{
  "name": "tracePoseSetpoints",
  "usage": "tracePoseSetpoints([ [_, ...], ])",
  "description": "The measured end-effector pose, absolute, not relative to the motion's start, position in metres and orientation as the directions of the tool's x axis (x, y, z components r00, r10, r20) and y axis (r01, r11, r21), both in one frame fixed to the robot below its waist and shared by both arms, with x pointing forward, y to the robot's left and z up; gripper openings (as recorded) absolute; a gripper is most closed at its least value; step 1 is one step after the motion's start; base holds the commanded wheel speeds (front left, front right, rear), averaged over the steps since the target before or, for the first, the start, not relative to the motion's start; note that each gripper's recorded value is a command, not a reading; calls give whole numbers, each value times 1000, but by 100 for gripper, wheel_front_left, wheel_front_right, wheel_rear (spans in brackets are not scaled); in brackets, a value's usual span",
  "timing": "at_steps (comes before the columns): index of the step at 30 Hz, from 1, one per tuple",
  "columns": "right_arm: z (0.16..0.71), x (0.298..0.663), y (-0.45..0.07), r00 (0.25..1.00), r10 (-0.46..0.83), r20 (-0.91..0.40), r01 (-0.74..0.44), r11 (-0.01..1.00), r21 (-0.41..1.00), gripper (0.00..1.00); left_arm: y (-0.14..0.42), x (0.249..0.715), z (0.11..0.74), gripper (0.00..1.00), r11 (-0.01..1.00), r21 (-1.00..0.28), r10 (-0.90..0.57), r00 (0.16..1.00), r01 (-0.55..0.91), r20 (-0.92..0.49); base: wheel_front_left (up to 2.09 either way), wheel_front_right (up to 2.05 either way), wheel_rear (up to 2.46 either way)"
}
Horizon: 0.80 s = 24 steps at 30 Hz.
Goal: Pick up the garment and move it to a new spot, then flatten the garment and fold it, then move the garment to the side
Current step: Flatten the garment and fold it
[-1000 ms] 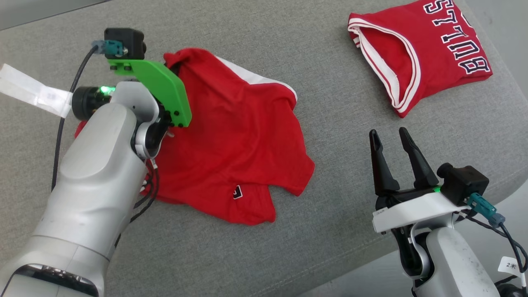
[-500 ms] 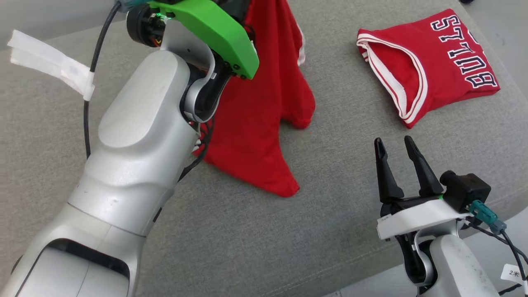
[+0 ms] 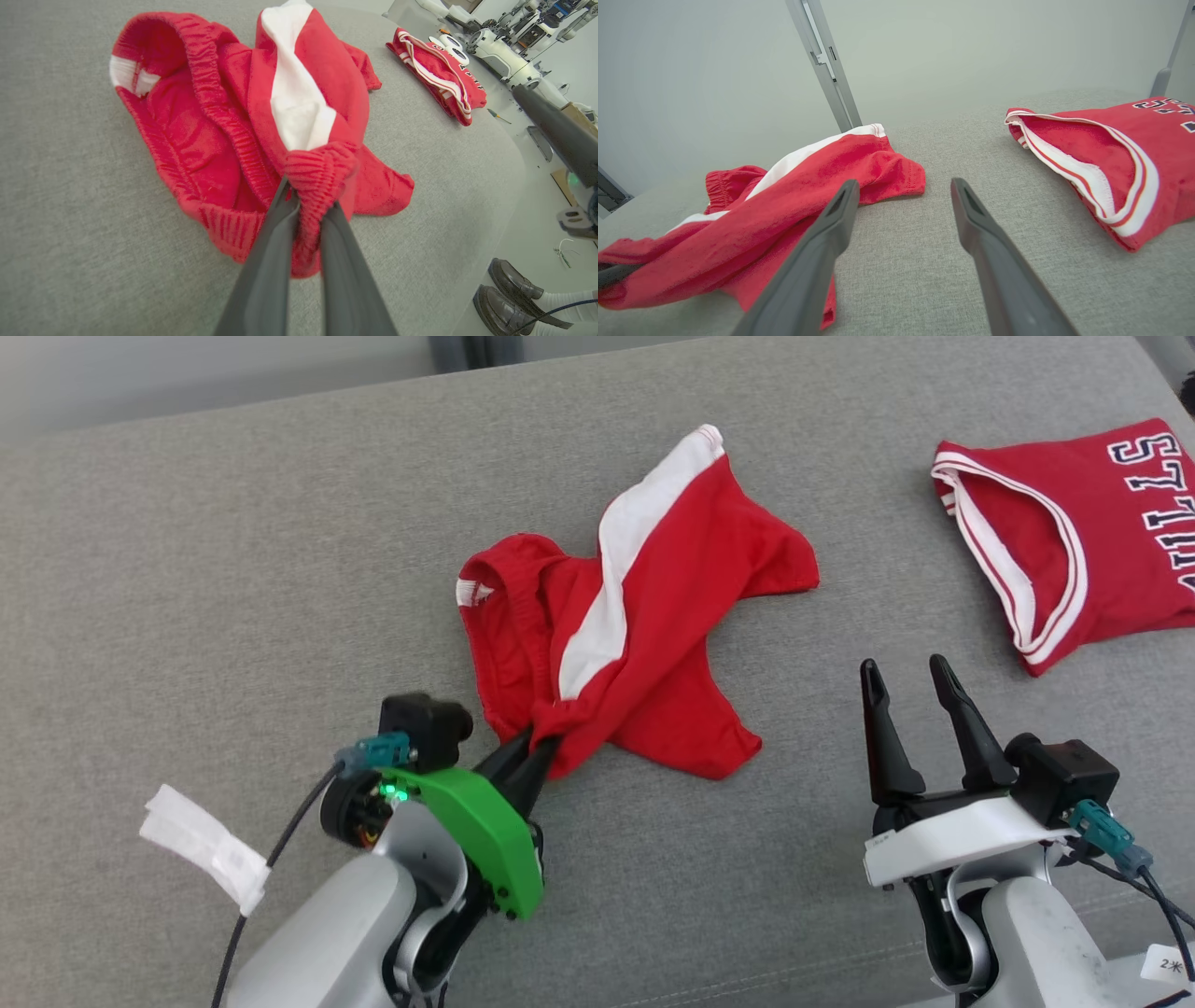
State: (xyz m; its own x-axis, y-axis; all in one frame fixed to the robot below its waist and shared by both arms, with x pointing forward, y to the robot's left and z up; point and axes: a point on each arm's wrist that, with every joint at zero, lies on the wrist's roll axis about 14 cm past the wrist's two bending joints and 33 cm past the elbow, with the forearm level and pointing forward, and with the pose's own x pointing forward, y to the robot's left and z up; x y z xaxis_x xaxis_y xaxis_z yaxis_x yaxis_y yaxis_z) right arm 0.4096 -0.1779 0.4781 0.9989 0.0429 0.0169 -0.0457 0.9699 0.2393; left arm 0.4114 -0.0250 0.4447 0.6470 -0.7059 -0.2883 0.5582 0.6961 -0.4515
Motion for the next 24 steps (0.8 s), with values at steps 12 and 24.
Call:
tracePoseSetpoints([
  [12, 481, 426, -140, 988, 153, 25, -154, 959, 237, 100, 62, 388, 390, 100, 875, -264, -483, 742, 405, -464, 0, 0, 0],
  [24, 494, 418, -146, 989, 142, 40, -147, 965, 216, 100, 94, 404, 421, 100, 903, -347, -360, 887, 254, -289, 0, 0, 0],
])
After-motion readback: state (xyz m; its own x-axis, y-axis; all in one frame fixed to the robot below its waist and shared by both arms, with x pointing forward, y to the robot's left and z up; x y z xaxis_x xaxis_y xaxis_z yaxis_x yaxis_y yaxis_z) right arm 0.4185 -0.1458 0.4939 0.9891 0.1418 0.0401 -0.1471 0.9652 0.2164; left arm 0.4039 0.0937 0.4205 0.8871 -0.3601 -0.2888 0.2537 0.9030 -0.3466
